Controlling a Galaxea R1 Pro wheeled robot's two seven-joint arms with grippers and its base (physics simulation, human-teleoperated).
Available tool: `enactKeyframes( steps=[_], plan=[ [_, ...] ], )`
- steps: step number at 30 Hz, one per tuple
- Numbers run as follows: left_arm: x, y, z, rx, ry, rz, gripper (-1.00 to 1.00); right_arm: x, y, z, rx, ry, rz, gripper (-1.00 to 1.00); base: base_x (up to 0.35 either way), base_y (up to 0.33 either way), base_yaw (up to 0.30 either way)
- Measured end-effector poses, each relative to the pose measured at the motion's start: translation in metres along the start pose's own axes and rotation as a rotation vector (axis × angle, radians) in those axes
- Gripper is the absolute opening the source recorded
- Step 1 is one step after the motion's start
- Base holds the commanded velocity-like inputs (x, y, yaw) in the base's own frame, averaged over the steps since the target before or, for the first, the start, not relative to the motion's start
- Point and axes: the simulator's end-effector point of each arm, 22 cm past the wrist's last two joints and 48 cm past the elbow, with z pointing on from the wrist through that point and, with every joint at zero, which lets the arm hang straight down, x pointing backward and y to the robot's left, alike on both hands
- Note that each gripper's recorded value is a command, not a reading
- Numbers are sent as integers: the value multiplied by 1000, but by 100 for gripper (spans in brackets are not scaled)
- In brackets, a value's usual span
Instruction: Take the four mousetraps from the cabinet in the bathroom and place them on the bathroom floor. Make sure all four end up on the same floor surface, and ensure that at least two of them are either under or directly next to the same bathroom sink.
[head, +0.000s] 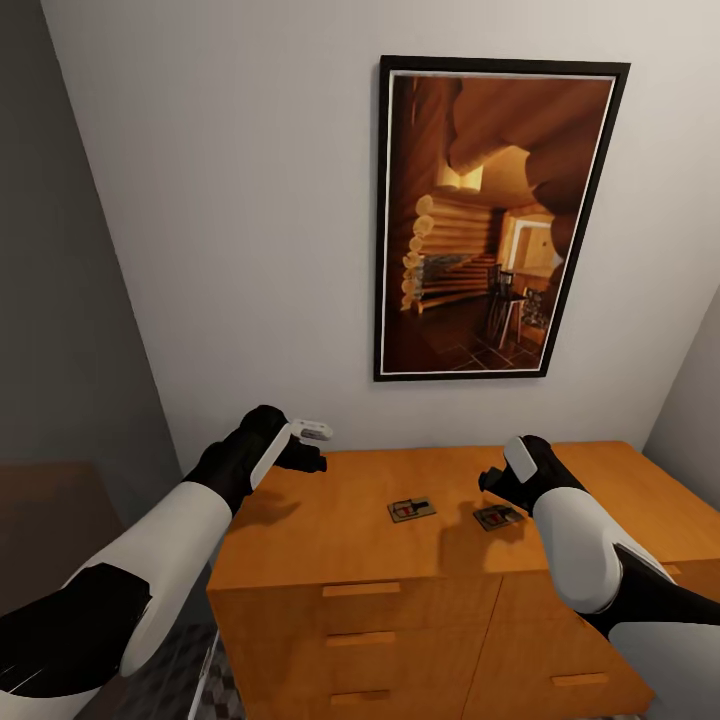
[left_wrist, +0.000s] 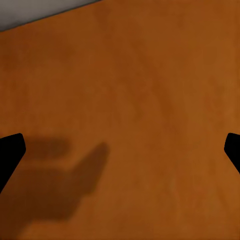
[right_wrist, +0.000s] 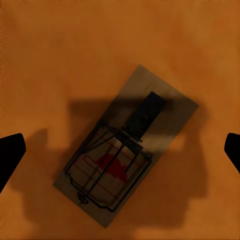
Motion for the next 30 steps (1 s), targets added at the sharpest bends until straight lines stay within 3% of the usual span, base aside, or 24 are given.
enactKeyframes(
  steps=[30],
  plan=[
    [0, 0, 0, 1, 0, -1, 100, -17, -3, 1, 31, -97, 44, 100, 0, 0, 0]
  ],
)
